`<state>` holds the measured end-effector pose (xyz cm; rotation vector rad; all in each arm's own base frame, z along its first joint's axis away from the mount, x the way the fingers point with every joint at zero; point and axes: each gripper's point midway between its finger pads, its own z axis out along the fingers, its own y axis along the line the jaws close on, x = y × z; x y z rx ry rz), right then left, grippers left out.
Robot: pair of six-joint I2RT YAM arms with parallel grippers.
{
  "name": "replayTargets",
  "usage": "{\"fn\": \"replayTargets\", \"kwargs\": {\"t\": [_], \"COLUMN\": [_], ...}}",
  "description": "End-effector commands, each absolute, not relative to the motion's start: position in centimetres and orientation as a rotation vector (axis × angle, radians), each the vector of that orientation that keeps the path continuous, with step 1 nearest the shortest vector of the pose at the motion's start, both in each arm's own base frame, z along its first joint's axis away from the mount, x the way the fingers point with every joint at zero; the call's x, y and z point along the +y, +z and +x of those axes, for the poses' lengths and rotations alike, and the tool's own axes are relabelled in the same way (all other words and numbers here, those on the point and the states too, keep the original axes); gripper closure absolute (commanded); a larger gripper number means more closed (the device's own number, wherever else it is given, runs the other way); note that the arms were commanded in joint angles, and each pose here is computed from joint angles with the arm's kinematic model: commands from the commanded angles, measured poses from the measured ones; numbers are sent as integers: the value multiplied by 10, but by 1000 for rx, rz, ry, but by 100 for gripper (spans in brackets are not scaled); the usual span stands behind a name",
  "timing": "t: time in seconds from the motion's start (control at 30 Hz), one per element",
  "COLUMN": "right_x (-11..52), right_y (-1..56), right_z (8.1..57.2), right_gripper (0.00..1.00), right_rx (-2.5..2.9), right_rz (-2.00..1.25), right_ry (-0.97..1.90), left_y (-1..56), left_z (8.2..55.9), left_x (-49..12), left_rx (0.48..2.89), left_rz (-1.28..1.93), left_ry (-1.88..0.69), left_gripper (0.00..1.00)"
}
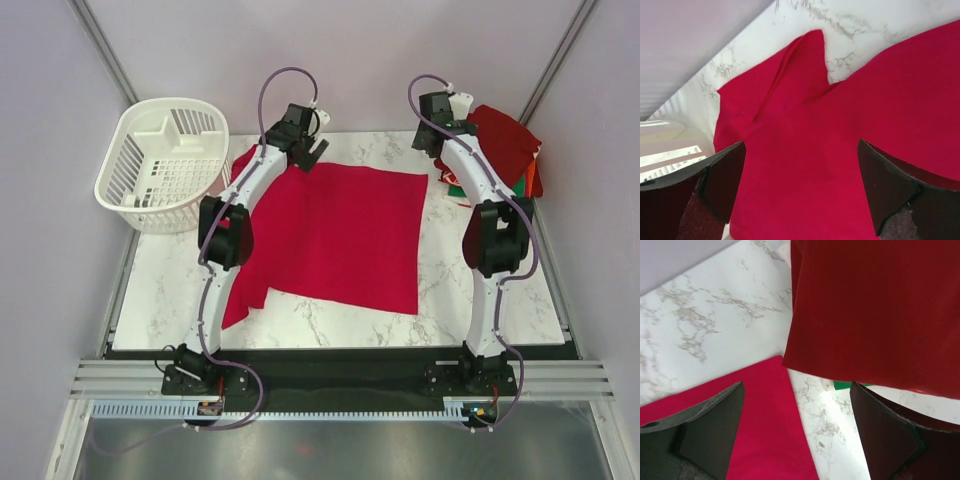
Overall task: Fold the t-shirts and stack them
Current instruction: Flatten the tshirt out
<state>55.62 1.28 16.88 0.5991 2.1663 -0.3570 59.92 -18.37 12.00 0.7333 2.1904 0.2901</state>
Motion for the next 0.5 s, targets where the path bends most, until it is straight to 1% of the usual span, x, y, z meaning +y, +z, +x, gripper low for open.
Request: {"fn": "replayTargets", "kwargs": {"t": [0.0,0.07,0.1,0.13,0.17,0.2,0.23,0.27,0.3,0.33,0.37,0.4,0.43,0.47], "right_x": [22,35,42,54,64,72,86,111,124,145,169,183,205,221], "right_y": [270,285,274,272,282,257,250,253,221,212,213,188,181,178], "right_z": [544,534,528,522,512,502,493,477,462,449,429,412,395,379], "right_gripper": [6,6,6,6,6,6,7,7,7,8,8,9,10,11], "right_rx": [1958,1953,1988,2013,2009,2063,2088,2114,2171,2199,2223,2267,2290,2309], "right_rz": [623,589,567,531,509,487,453,384,350,308,232,200,160,116], "right_ry": [-202,-113,-89,-32,35,76,142,301,371,457,597,663,745,833], "left_y": [289,304,299,320,322,300,318,313,282,292,285,252,244,255], "left_z": [588,578,571,559,551,541,523,513,496,479,466,448,436,420], "left_x": [-200,-194,-192,-183,-182,-179,-174,-171,-165,-158,-153,-147,-146,-142], "left_rx": [1892,1884,1908,1887,1895,1956,1943,1969,2059,2056,2084,2169,2196,2183], "left_rz": [500,461,442,397,386,373,346,334,322,296,271,262,255,200], "left_ry": [194,194,189,195,192,184,155,141,136,117,105,109,75,22], "left_gripper": [0,0,0,0,0,1,1,2,2,3,3,4,5,5]}}
